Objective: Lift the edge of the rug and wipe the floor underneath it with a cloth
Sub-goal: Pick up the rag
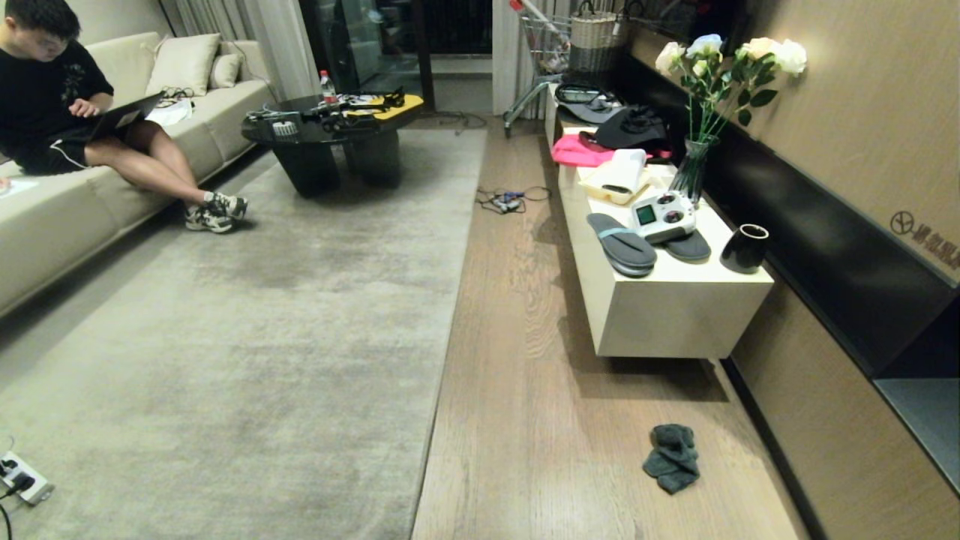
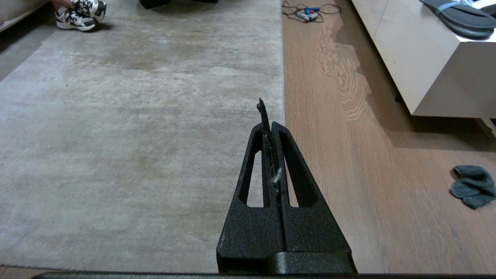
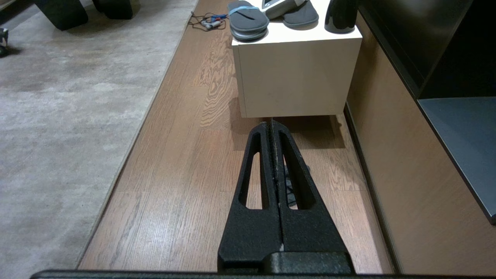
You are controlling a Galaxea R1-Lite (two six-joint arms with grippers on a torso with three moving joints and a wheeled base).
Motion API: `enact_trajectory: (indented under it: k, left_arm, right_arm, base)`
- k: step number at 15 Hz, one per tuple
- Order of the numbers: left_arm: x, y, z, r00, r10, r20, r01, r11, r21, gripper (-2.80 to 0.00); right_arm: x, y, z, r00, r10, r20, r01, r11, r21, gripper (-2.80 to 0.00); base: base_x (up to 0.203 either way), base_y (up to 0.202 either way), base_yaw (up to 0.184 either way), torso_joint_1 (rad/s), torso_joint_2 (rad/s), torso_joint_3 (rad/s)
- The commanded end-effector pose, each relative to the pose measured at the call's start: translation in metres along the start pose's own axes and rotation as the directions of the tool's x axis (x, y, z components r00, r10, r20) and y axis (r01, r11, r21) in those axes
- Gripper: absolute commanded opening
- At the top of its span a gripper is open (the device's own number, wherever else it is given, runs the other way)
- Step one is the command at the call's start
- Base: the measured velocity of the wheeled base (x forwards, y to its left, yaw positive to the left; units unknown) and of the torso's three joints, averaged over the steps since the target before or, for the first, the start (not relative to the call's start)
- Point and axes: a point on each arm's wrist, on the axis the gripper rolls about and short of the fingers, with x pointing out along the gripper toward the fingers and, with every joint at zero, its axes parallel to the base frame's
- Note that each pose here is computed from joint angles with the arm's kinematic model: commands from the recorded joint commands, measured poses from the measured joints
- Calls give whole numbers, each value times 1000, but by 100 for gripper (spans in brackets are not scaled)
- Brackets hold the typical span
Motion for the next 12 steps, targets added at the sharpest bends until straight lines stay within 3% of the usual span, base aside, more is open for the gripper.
enact_trajectory:
  k: [1,12]
  left_arm:
    - [0,0,0,1000,0,0,0,1000,-2,-280]
    - [0,0,0,1000,1,2,-1,1000,-24,-280]
  right_arm:
    - [0,0,0,1000,0,1,0,1000,0,-280]
    - [0,0,0,1000,-1,1,1,1000,0,-280]
  base:
    - [0,0,0,0,0,0]
    - [0,0,0,0,0,0]
